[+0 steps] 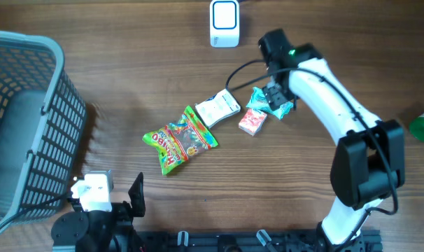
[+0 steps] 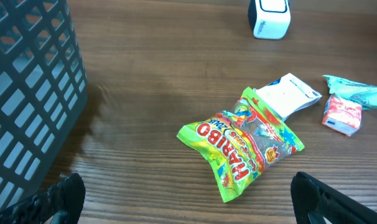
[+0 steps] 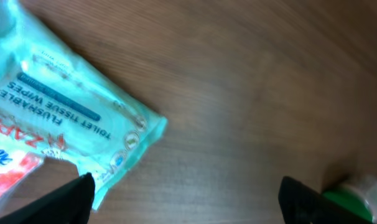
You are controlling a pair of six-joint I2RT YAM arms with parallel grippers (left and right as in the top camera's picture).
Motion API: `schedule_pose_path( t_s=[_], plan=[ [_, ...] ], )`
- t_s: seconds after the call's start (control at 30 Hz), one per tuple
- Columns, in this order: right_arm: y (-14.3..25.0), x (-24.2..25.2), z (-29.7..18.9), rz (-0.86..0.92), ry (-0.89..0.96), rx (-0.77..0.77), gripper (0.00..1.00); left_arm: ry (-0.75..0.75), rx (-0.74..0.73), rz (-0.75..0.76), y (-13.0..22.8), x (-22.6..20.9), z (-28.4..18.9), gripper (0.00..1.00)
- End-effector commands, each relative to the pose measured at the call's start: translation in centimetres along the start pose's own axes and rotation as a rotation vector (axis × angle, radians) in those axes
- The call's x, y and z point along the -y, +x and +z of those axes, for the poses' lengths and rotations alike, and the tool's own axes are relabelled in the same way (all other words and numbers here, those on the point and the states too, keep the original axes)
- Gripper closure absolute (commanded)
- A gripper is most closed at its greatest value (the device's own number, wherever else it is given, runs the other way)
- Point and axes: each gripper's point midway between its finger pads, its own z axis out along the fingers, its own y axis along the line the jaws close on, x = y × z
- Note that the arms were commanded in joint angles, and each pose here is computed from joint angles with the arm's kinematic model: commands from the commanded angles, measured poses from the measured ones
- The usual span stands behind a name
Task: Scan the item barcode
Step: 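Move the right gripper down onto the mint-green tissue wipes pack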
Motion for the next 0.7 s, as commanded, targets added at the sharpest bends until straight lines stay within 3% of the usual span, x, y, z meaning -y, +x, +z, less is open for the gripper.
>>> schedule_pose_path(
  t_s=[0.0, 0.67],
  plan=[
    [0.2, -2.1, 0.9, -0.203, 0.066, 0.013, 0.11, 0.016, -0.005, -0.015, 0.2, 0.3, 0.2, 0.0],
    [-1.2, -4.1, 0.5, -0.261, 0.049, 0.082, 0.19, 0.017, -0.006, -0.015, 0.2, 0.3, 0.2, 0.0]
  ],
)
